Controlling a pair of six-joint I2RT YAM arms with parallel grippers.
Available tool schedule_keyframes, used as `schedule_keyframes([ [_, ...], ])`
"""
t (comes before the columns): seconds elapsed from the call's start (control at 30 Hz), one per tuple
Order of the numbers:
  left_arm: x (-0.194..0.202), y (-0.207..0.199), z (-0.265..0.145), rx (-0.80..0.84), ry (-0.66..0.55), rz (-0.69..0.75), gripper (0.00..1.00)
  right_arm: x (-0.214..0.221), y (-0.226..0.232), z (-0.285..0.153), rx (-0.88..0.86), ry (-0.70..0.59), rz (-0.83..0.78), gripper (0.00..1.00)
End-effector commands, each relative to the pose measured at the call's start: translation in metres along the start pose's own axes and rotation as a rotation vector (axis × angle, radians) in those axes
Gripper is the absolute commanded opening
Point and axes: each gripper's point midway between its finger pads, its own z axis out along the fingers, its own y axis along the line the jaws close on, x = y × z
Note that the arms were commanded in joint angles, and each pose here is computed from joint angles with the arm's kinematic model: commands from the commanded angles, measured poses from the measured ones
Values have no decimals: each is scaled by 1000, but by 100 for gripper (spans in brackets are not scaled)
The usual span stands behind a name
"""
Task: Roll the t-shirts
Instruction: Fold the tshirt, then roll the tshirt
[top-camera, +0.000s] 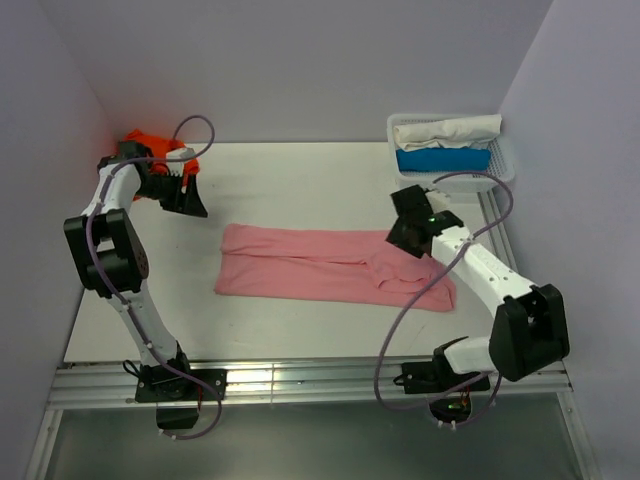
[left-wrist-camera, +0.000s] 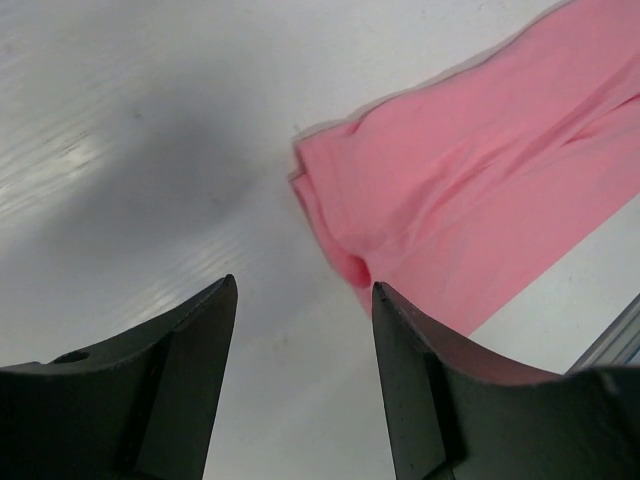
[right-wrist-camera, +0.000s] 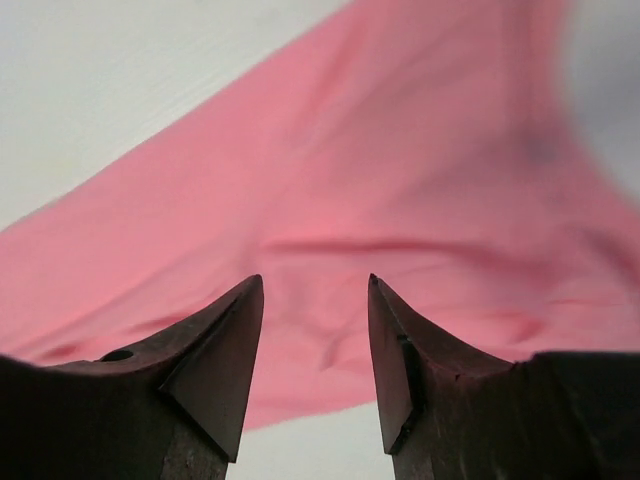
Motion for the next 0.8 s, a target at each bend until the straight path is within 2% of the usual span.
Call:
schedule_keyframes([
  [0.0, 2, -15, 27, 65, 16, -22, 62, 28, 71, -31, -203, 13, 90, 52],
  [0.07, 4, -17, 38, 68, 26, -39, 63, 31, 104, -46, -270, -9, 119, 50],
  [0.1, 9, -18, 44, 85, 38, -55, 63, 54, 125, -54, -296, 7, 57, 50],
  [0.13, 11, -18, 47, 90, 43, -63, 63, 52, 150, -70, -343, -4, 69, 50],
  [0.17, 12, -20, 52, 97, 51, -76, 63, 64, 158, -63, -297, -7, 32, 50],
  [0.2, 17, -20, 56, 103, 64, -88, 63, 83, 176, -76, -331, 7, -18, 50],
  [0.23, 21, -21, 60, 109, 74, -93, 63, 82, 202, -94, -386, 2, -18, 51],
  [0.27, 20, -21, 64, 103, 72, -86, 63, 98, 216, -86, -373, 18, -56, 51],
  [0.3, 24, -20, 67, 99, 79, -93, 63, 115, 232, -96, -407, 33, -95, 51],
  [0.33, 30, -19, 71, 92, 93, -99, 63, 115, 257, -112, -463, 34, -97, 51],
  [0.37, 32, -20, 74, 95, 100, -103, 63, 136, 269, -98, -441, 60, -141, 51],
  [0.43, 39, -22, 80, 113, 123, -121, 63, 149, 300, -115, -487, 73, -174, 51],
  [0.5, 40, -21, 84, 109, 126, -127, 62, 175, 315, -100, -466, 100, -222, 51],
  [0.63, 43, -17, 87, 88, 122, -133, 63, 205, 360, -113, -578, 153, -248, 51],
  [0.73, 48, -19, 92, 106, 141, -142, 62, 230, 382, -113, -612, 177, -281, 51],
  [0.77, 48, -19, 93, 110, 142, -142, 62, 247, 384, -102, -594, 193, -306, 51],
])
